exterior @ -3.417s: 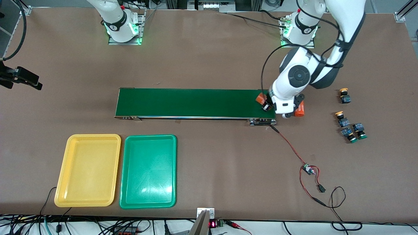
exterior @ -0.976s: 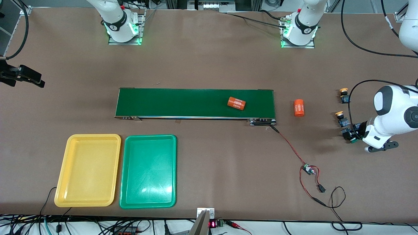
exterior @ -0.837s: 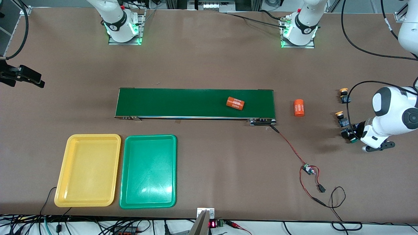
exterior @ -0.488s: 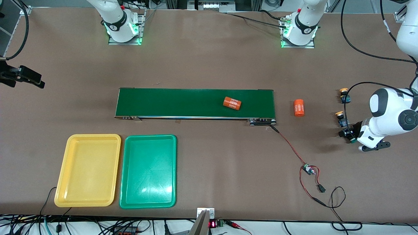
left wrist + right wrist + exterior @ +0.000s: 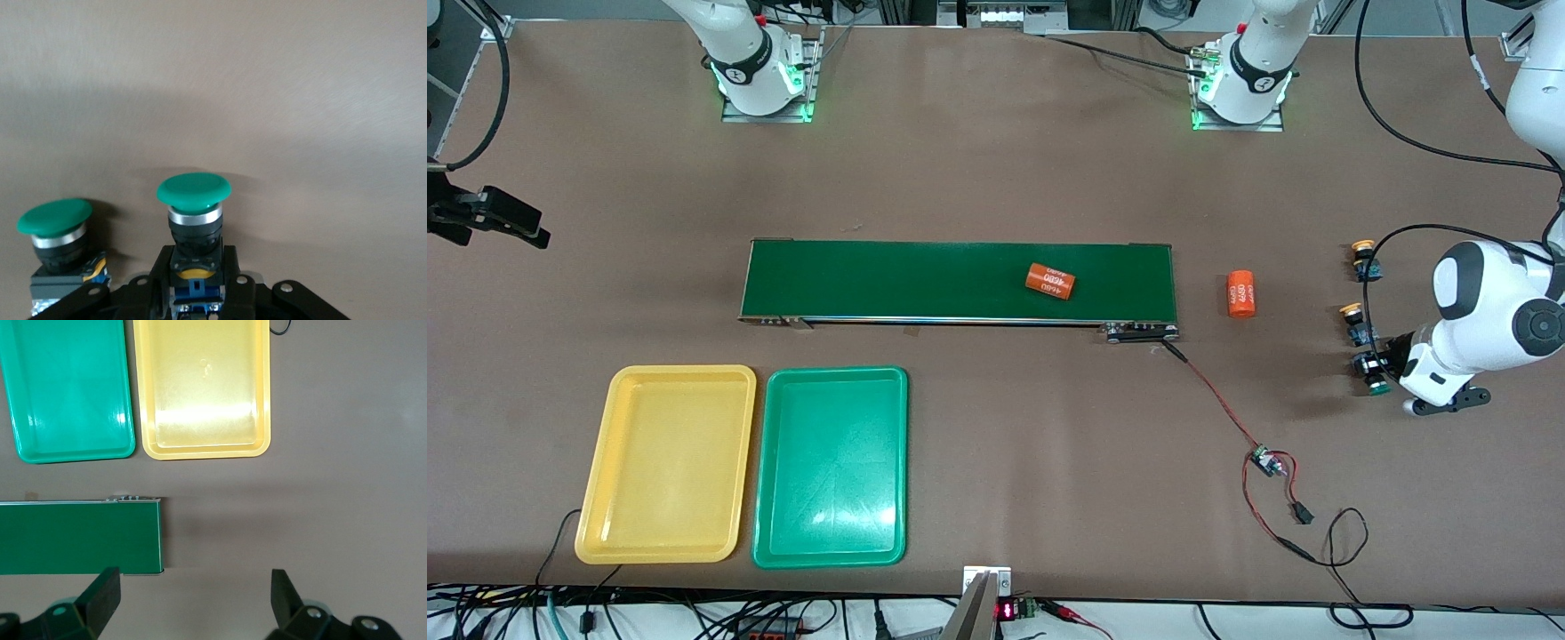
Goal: Sort buttons by color to trays
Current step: 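Carry the green button with the left gripper and release it on the belt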
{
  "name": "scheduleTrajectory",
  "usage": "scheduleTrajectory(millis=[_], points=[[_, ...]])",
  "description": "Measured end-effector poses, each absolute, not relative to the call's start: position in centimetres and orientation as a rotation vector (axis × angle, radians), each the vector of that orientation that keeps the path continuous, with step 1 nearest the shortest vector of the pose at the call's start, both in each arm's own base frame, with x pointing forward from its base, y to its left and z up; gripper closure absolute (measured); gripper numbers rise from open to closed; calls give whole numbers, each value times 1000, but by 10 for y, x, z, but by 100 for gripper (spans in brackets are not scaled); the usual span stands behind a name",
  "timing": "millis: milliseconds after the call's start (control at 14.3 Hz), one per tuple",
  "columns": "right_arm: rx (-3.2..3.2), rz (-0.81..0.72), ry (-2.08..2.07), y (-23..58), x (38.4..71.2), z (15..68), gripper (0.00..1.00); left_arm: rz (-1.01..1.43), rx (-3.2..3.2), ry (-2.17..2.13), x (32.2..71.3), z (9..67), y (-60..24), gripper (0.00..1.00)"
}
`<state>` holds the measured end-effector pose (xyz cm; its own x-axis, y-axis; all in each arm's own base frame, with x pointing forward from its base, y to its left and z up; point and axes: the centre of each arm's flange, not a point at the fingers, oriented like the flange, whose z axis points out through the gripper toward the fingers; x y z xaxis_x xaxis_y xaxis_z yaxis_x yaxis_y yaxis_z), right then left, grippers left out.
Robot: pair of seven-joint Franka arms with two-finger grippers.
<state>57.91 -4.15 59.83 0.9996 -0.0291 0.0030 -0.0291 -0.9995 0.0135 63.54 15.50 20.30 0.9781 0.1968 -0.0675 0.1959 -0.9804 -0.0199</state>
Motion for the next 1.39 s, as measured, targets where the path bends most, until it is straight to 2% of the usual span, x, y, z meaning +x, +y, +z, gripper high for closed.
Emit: scheduleTrajectory(millis=[349, 628, 767, 906, 1116, 1395], points=[[3127, 12, -66, -49, 574, 606, 0, 167, -3126, -73, 646, 280, 56, 67], [3125, 134, -55, -43, 549, 659, 0, 283, -3144, 136, 630, 324, -47, 67], [3148, 83, -48, -39, 556, 641, 0, 308, -3151, 223, 619, 331, -90, 67], [3157, 3, -51, -39, 577, 602, 0, 345, -3167, 233, 606, 329, -131, 67], [3155, -20, -68, -46, 605, 559, 0, 428, -3143, 122, 572, 314, -210, 67], [3154, -7, -77, -50, 608, 559, 0, 454, -3113, 22, 518, 290, -303, 67]])
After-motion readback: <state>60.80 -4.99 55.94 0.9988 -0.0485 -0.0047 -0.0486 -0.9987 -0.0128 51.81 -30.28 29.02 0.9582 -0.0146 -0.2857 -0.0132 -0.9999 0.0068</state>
